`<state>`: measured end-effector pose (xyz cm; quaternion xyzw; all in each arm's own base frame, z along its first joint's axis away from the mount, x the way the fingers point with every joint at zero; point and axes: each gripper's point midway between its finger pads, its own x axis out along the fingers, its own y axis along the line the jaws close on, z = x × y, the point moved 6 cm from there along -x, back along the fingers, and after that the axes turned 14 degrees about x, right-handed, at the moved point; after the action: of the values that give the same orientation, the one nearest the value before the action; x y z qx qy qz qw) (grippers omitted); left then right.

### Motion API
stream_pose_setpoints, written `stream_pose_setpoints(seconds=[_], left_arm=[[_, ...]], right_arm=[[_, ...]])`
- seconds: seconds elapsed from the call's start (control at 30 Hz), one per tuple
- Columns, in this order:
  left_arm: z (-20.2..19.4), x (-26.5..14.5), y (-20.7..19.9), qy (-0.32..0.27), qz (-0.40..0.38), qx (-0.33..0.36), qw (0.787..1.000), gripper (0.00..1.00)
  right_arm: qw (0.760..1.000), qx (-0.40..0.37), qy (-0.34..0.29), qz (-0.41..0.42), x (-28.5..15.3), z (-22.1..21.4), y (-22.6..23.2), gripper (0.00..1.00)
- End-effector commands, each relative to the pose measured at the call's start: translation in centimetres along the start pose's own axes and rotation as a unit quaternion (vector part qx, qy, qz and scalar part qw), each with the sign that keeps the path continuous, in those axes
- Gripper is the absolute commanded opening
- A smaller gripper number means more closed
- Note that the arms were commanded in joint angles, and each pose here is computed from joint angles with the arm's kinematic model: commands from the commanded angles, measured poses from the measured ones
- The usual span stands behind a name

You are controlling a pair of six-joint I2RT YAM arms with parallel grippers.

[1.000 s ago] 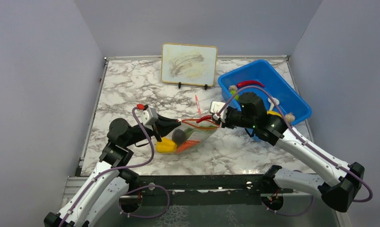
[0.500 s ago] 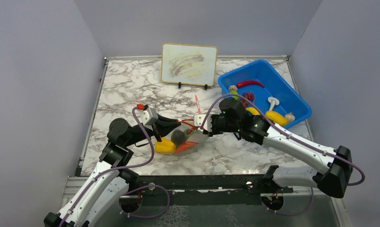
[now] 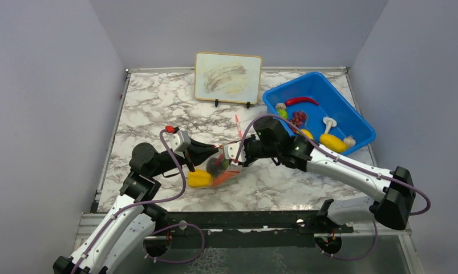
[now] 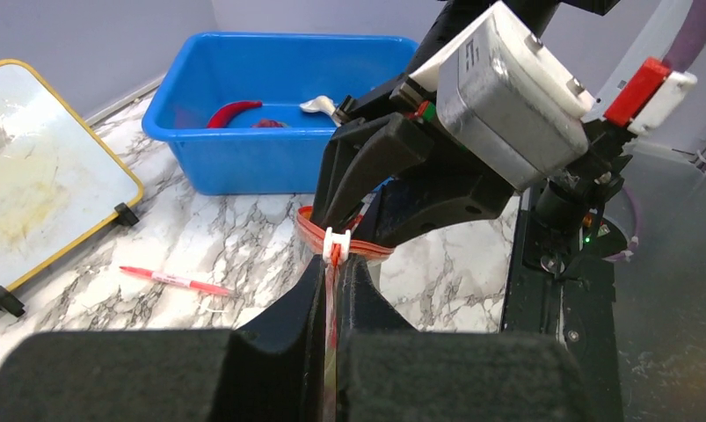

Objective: Place the food in the zip-top bag and seal the zipper
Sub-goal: Place the fake vegetable in the zipper food storage bag.

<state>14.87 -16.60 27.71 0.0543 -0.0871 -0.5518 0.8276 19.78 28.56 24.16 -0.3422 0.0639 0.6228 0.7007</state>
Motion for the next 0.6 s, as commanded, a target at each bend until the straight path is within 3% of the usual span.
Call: stream_pose_setpoints(seconds=[0.0, 0.27, 0.57], left_arm=[[1.1, 0.1, -0.2, -0.031, -0.012, 0.020, 0.999, 0.00], [1.3, 0.1, -0.2, -0.034, -0.013, 0.022, 0.999, 0.00], [1.2, -0.1, -0.3, -0.034, -0.010, 0.023, 0.999, 0.00]], right_arm=[[0.998, -0.041, -0.045, 0.034, 1.2, 1.3, 0.3, 0.23], [0.991, -0.070, -0.073, 0.086, 2.0, 2.2, 1.1, 0.40], [0.996, -0.023, -0.081, 0.011, -0.7, 3.1, 0.0, 0.43]])
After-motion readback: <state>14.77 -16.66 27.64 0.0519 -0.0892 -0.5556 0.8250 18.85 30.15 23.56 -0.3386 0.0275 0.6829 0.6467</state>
